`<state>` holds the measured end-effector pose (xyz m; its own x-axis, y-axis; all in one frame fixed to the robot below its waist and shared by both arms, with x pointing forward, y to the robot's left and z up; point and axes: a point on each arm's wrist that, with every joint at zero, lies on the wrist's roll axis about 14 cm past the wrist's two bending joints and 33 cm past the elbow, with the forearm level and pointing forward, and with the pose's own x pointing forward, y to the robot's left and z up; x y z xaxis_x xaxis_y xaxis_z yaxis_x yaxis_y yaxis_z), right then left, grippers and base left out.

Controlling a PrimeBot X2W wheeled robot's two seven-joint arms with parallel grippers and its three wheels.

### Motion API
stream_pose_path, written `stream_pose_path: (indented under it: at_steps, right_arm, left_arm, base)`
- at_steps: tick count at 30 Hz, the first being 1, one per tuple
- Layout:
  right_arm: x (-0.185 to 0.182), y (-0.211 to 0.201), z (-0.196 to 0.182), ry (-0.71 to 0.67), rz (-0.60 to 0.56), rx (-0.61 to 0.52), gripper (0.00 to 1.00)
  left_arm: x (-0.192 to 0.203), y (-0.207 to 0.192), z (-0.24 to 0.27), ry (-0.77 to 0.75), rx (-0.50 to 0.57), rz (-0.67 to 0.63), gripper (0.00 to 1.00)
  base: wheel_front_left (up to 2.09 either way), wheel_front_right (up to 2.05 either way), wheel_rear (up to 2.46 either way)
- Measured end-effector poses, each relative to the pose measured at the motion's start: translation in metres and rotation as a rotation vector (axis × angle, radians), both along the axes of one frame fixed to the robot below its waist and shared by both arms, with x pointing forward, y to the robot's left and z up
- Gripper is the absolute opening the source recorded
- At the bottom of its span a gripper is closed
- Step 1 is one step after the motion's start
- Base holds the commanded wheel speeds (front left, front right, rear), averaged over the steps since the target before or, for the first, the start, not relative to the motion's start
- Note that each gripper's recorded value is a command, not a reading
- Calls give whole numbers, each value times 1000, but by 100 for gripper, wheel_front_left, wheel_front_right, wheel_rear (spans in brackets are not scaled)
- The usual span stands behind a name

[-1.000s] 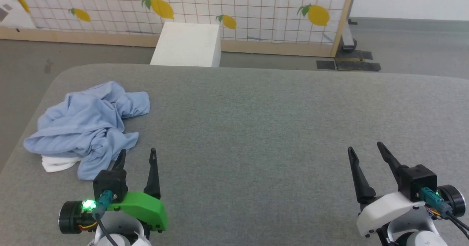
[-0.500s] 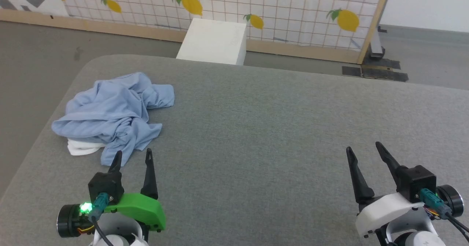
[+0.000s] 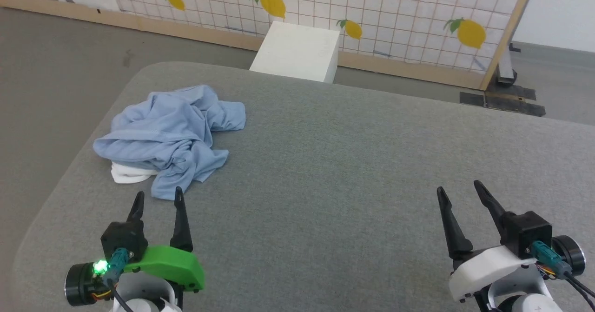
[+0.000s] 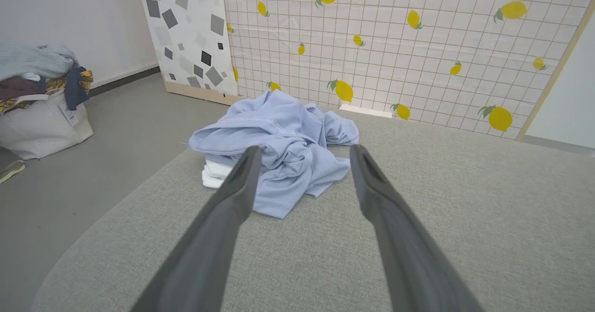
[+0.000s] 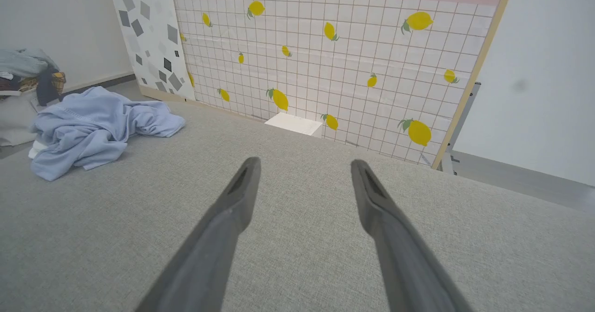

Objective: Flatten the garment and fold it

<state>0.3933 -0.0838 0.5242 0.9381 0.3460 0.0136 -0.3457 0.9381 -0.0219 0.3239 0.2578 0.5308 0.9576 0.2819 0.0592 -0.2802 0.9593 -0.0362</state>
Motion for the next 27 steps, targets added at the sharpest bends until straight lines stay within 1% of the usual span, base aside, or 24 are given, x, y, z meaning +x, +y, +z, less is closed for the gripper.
stream_pose_path:
  at_steps: [6,11,27]
  right_arm:
    - [2,10,0,1,29,8,100]
    - [3,20,0,-4,55,12,100]
    - [8,51,0,-9,142,28,100]
  left_arm:
    - [-9,11,1,-6,-3,45,100]
    - [-19,20,-1,-12,-30,80,100]
    - [-47,45,-3,-29,-45,192,100]
  base:
    - [0,0,0]
    - [0,0,0]
    - [0,0,0]
